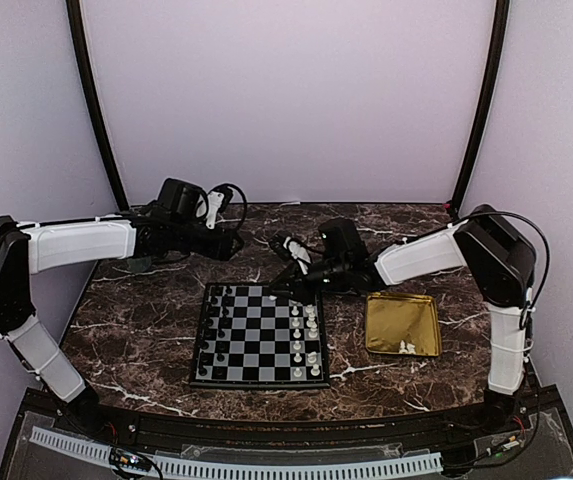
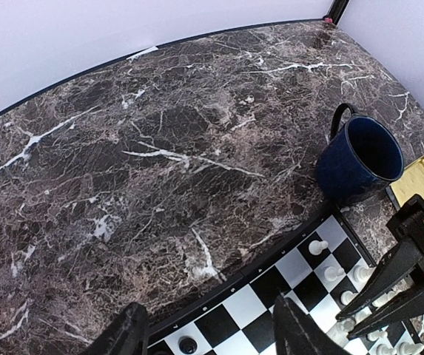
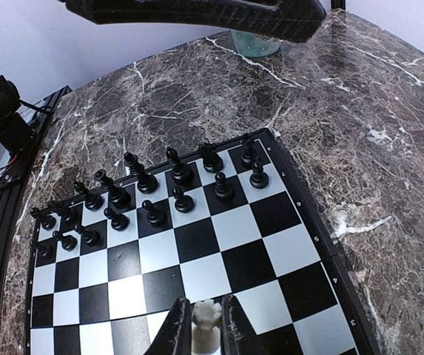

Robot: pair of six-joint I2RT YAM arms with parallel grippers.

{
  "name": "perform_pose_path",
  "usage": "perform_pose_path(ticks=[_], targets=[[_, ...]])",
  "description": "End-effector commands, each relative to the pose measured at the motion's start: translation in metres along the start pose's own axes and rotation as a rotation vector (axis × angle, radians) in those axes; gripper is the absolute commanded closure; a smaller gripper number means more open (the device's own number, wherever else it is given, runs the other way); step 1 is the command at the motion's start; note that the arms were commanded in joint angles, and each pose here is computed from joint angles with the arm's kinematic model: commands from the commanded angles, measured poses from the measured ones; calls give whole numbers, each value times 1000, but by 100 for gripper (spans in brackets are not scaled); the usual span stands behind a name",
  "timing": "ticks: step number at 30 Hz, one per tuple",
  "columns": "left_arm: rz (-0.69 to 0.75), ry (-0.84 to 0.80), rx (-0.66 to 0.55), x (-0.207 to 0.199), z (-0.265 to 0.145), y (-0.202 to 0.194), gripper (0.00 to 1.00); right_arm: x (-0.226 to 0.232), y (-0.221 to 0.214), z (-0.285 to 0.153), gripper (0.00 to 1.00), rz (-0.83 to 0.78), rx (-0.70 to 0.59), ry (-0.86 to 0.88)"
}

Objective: Set up the chess pieces on the board
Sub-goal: Place the rook on the chessboard, then pick up the rook from the chessboard.

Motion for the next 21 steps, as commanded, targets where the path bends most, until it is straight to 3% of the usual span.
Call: perform_pose_path(ticks=[1, 12, 16, 21], targets=[[10, 6, 3, 2, 4, -5, 40, 1, 3, 6, 82, -34, -24, 18], [-44, -161, 131, -13, 9, -13, 44, 4, 24, -25, 78, -29, -57, 10], [-20, -266, 177, -33, 8, -13, 46, 2, 49, -70, 75, -4, -83, -16], [120, -299, 292, -62, 15, -17, 49, -6, 61, -137, 71, 26, -38, -152]])
Point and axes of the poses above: each gripper's point midway between its finger pads, its own z axis out along the fingers, its own x axis along the line the jaws close on, y = z × x, the point moved 8 cm from there along -z, back along the fingers, and after that the axes turned 6 degrees about z, right-handed, at the moved point
